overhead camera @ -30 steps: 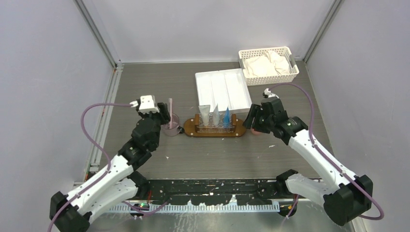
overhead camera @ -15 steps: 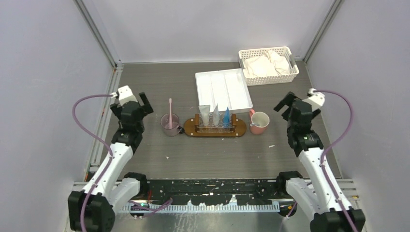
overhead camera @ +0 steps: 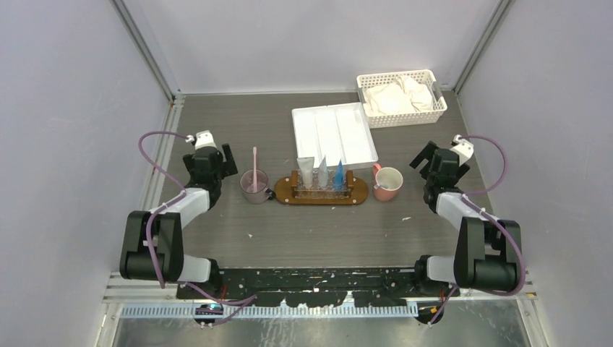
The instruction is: Prepare toiletry sets of a toothbrush and toothpaste on the tray
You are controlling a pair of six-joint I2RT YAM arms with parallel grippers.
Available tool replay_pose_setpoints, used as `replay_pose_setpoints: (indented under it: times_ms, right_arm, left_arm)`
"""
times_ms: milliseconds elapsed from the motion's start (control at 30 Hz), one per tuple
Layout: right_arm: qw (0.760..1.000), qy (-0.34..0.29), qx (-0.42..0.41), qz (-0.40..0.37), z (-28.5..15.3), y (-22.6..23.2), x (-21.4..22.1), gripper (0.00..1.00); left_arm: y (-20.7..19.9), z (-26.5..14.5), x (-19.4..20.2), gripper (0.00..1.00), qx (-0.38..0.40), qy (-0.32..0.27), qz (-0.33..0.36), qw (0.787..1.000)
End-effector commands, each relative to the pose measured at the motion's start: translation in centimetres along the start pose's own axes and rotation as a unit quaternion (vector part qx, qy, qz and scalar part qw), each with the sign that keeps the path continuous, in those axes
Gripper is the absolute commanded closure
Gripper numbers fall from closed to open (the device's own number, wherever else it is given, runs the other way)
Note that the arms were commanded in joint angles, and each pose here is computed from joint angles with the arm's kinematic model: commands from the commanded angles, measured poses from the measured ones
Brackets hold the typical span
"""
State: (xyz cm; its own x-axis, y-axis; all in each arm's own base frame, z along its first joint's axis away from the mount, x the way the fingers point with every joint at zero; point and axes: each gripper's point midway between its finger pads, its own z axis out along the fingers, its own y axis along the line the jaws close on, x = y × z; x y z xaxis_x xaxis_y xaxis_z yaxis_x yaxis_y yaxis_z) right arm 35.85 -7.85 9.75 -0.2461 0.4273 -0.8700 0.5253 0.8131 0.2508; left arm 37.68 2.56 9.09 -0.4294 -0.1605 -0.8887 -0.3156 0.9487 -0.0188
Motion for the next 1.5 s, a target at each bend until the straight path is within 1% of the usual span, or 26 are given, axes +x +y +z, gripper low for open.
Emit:
replay_pose_setpoints:
  times_ms: [0,33,100,233,333,367,433,533,633,700,833,967,1000,1033,1067,1100,1133,1233,1267,1333,1367,1400,1433,1467]
  right_arm:
    - [0.996,-0.075,-0.037,0.007,1.2,1.7,-3.4,0.00]
    - [0.996,-0.082,-0.038,0.008,1.4,1.7,-3.5,0.00]
    - [0.996,-0.077,-0.032,0.006,1.7,1.6,-3.6,0.00]
    - [0.992,-0.120,-0.040,0.021,1.6,1.6,-4.7,0.00]
    - [0.991,-0.120,-0.046,0.020,2.3,2.1,-4.8,0.00]
    - [0.990,-0.129,-0.049,0.024,2.3,2.2,-5.0,0.00]
    - [0.989,-0.138,-0.044,0.031,1.5,1.6,-5.6,0.00]
    - [0.991,-0.133,-0.027,0.017,-0.6,0.5,-6.0,0.00]
    - [0.990,-0.138,-0.015,0.016,-2.2,-0.1,-6.8,0.00]
    - [0.990,-0.139,-0.007,0.018,-2.9,-0.5,-7.0,0.00]
    - [0.990,-0.136,0.009,0.032,-2.8,-1.6,-5.7,0.00]
    - [0.991,-0.125,0.008,0.047,-1.1,-1.8,-3.2,0.00]
    - [0.992,-0.123,0.015,0.036,-0.8,-2.1,-2.6,0.00]
    - [0.990,-0.134,0.030,0.035,-0.8,-2.7,-2.6,0.00]
    - [0.987,-0.153,0.027,0.036,-1.0,-2.8,-2.7,0.00]
    - [0.986,-0.158,0.028,0.035,-0.8,-2.9,-2.5,0.00]
    - [0.987,-0.152,0.035,0.033,-0.6,-3.0,-2.2,0.00]
    - [0.988,-0.155,0.030,0.003,-0.2,-2.0,-1.0,0.00]
    - [0.988,-0.149,0.023,-0.016,-0.3,-1.4,-0.4,0.00]
    - [0.986,-0.158,-0.001,-0.046,-0.2,-0.1,-0.1,0.00]
    - [0.986,-0.145,-0.034,-0.069,-0.2,1.4,1.2,0.00]
    - [0.984,-0.146,-0.059,-0.081,0.0,2.2,1.9,0.00]
    - [0.981,-0.158,-0.068,-0.085,0.2,2.3,2.1,0.00]
    - [0.982,-0.159,-0.056,-0.089,0.1,2.1,2.2,0.00]
  left_arm:
    - [-1.2,0.9,-4.0,0.00,0.032,-0.076,-0.011,0.997]
    - [-1.2,1.1,-4.2,0.00,0.031,-0.076,-0.009,0.997]
    - [-1.4,1.4,-4.4,0.00,0.036,-0.080,-0.001,0.996]
    - [-2.0,2.0,-5.0,0.00,0.045,-0.094,0.003,0.995]
    - [-2.9,2.9,-5.3,0.00,0.062,-0.085,0.018,0.994]
    - [-3.1,2.9,-5.3,0.00,0.067,-0.080,0.020,0.994]
    - [-3.6,2.1,-5.4,0.00,0.085,-0.069,0.024,0.994]
    - [-3.9,0.0,-5.9,0.00,0.107,-0.061,0.014,0.992]
    - [-3.6,-2.5,-6.9,0.00,0.118,-0.083,-0.004,0.990]
    - [-3.1,-3.5,-6.7,0.00,0.116,-0.094,0.001,0.989]
    - [-1.4,-4.3,-5.3,0.00,0.086,-0.106,0.001,0.991]
    - [-0.1,-3.3,-2.7,0.00,0.064,-0.125,0.006,0.990]
    - [0.3,-3.0,-1.8,0.00,0.055,-0.128,0.005,0.990]
    - [0.7,-2.7,-0.8,0.00,0.048,-0.130,0.007,0.990]
    - [0.8,-2.3,-0.8,0.00,0.046,-0.140,0.002,0.989]
    - [0.7,-2.0,-0.7,0.00,0.050,-0.144,0.000,0.988]
    - [0.5,-1.8,-0.6,0.00,0.056,-0.137,-0.001,0.989]
    - [0.0,-0.9,-0.6,0.00,0.064,-0.133,0.015,0.989]
    - [-0.2,-0.6,-0.5,0.00,0.067,-0.131,0.020,0.989]
    - [-0.4,-0.2,-0.4,0.00,0.071,-0.129,0.029,0.989]
    - [-0.8,0.0,0.2,0.00,0.082,-0.125,0.035,0.988]
    - [-1.3,0.2,-0.1,0.00,0.095,-0.139,0.037,0.985]
    - [-1.9,0.5,0.4,0.00,0.113,-0.138,0.048,0.983]
    - [-2.3,0.8,0.7,0.00,0.121,-0.138,0.054,0.981]
